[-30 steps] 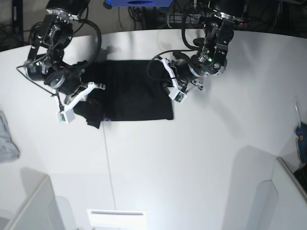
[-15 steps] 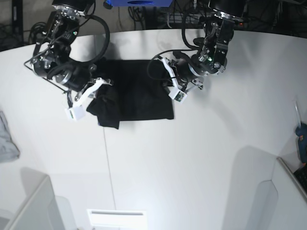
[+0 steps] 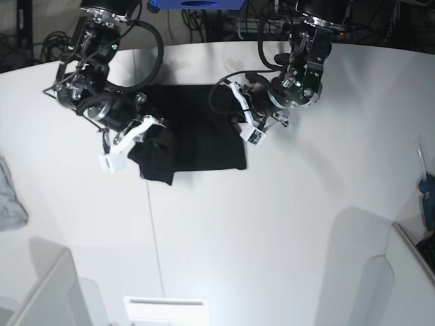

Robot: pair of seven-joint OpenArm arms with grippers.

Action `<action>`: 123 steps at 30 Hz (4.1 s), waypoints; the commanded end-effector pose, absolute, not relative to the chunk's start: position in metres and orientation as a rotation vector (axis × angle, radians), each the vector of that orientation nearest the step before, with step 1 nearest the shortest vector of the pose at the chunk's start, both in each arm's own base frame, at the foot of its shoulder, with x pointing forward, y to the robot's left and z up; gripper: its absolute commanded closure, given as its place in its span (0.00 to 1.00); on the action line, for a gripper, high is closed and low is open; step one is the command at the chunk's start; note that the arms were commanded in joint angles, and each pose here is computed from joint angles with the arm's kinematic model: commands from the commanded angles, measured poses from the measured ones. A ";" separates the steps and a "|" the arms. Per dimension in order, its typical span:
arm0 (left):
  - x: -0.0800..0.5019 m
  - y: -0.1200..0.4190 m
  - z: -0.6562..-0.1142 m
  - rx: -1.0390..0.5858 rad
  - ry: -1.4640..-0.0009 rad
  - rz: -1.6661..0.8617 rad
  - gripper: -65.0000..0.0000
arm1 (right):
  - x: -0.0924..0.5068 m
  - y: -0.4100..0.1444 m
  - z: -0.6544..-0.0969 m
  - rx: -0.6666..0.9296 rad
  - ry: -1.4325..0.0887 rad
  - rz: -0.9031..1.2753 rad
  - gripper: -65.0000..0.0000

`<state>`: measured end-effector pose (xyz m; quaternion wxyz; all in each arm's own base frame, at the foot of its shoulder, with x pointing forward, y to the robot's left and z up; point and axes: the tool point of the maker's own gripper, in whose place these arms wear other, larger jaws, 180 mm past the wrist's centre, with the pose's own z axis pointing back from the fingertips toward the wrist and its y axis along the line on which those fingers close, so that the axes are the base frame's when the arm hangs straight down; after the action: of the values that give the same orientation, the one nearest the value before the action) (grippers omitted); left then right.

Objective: Fold the T-shirt properly
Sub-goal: 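Fold the shirt end with the right gripper toward the left gripper, then press the folded bundle flat with the right gripper, raise left gripper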

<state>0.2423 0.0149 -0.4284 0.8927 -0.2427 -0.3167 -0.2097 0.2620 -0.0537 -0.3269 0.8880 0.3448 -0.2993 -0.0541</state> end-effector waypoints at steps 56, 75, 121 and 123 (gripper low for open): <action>0.216 0.101 -0.407 -0.365 -0.722 -0.312 1.00 | 0.276 0.009 -0.372 0.756 -0.564 -0.090 0.94; 0.167 0.274 -0.396 -0.045 -0.619 -0.170 1.00 | 0.267 0.035 -0.352 0.793 -0.584 0.019 0.61; 0.190 0.224 -0.382 -0.129 -0.724 -0.169 0.65 | 0.276 0.008 -0.327 0.722 -0.717 0.040 1.00; 0.197 0.202 -0.381 -0.195 -0.741 -0.195 0.42 | 0.276 -0.003 -0.332 0.697 -0.714 0.024 1.00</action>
<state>0.1932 0.2015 -0.3899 0.9295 -0.0952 -0.3449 -0.0892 0.2690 -0.0051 -0.3446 0.8891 0.3252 -0.3221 0.0056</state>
